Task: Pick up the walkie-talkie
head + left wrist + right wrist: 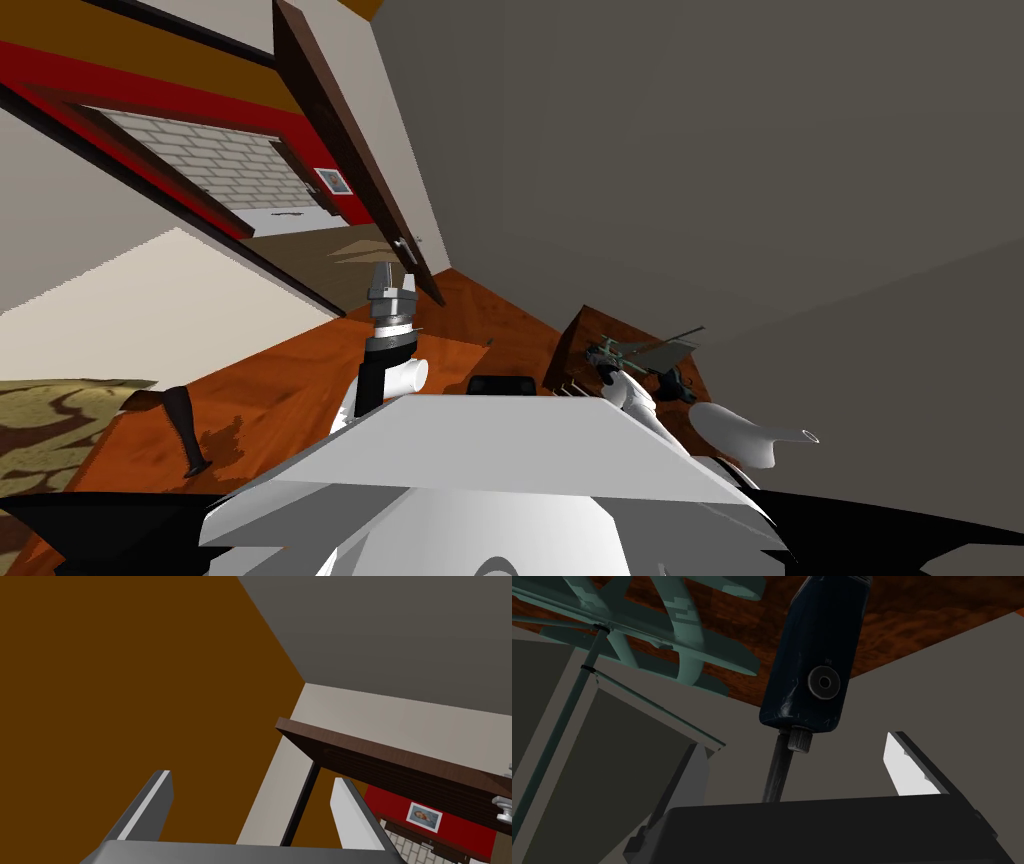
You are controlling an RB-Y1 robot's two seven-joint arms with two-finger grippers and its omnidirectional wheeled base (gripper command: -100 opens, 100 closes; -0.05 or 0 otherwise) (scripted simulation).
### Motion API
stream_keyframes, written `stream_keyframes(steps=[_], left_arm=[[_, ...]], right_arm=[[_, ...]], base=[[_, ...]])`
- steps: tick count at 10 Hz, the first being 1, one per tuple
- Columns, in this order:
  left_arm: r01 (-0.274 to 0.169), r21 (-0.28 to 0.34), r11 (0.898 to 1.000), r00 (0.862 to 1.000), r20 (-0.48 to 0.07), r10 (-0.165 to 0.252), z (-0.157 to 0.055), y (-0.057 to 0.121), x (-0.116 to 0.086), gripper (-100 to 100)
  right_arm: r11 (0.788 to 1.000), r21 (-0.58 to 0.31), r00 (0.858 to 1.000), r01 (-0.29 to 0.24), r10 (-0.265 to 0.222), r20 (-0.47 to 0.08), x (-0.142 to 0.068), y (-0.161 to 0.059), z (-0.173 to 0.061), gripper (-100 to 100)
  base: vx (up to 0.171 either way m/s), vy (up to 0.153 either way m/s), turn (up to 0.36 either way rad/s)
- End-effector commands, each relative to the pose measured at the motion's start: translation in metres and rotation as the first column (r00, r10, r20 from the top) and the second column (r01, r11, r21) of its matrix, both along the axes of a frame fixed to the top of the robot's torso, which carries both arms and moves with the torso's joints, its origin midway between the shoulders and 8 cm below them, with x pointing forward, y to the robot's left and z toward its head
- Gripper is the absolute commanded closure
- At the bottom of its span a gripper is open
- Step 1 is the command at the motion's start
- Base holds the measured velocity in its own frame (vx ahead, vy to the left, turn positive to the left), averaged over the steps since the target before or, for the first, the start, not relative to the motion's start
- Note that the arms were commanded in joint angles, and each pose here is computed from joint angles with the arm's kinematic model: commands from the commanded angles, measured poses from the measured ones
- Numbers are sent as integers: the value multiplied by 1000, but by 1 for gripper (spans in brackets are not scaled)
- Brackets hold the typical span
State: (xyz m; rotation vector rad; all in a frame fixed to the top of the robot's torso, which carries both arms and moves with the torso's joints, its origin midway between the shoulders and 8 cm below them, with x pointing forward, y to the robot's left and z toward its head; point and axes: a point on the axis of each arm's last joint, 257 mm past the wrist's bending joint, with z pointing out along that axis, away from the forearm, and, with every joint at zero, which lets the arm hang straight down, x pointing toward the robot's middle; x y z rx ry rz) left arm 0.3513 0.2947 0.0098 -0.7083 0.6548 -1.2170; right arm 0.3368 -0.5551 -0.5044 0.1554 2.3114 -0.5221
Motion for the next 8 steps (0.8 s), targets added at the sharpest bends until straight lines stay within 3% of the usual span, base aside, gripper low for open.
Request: stream_keyframes(steps=[1, 2, 3, 7, 8], left_arm=[[0, 0, 1000, 1000, 0, 0, 0, 0, 0, 0], [0, 0, 1000, 1000, 0, 0, 0, 0, 0, 0], [0, 0, 1000, 1000, 0, 0, 0, 0, 0, 0], [0, 0, 1000, 1000, 0, 0, 0, 0, 0, 0], [0, 0, 1000, 1000, 0, 0, 0, 0, 0, 0]], right_arm=[[1000, 0, 1000, 0, 0, 0, 0, 0, 0, -100], [1000, -4, 1000, 0, 0, -3, 0, -1, 0, 0], [1000, -3, 1000, -16, 16, -3, 4, 15, -5, -100], [999, -3, 999, -49, 49, -3, 13, 52, -15, -100], [999, -1, 999, -45, 45, -2, 13, 45, -14, -100]], base=[[21, 20, 19], [0, 0, 0], [42, -70, -110], [65, -89, -90], [30, -40, -8]])
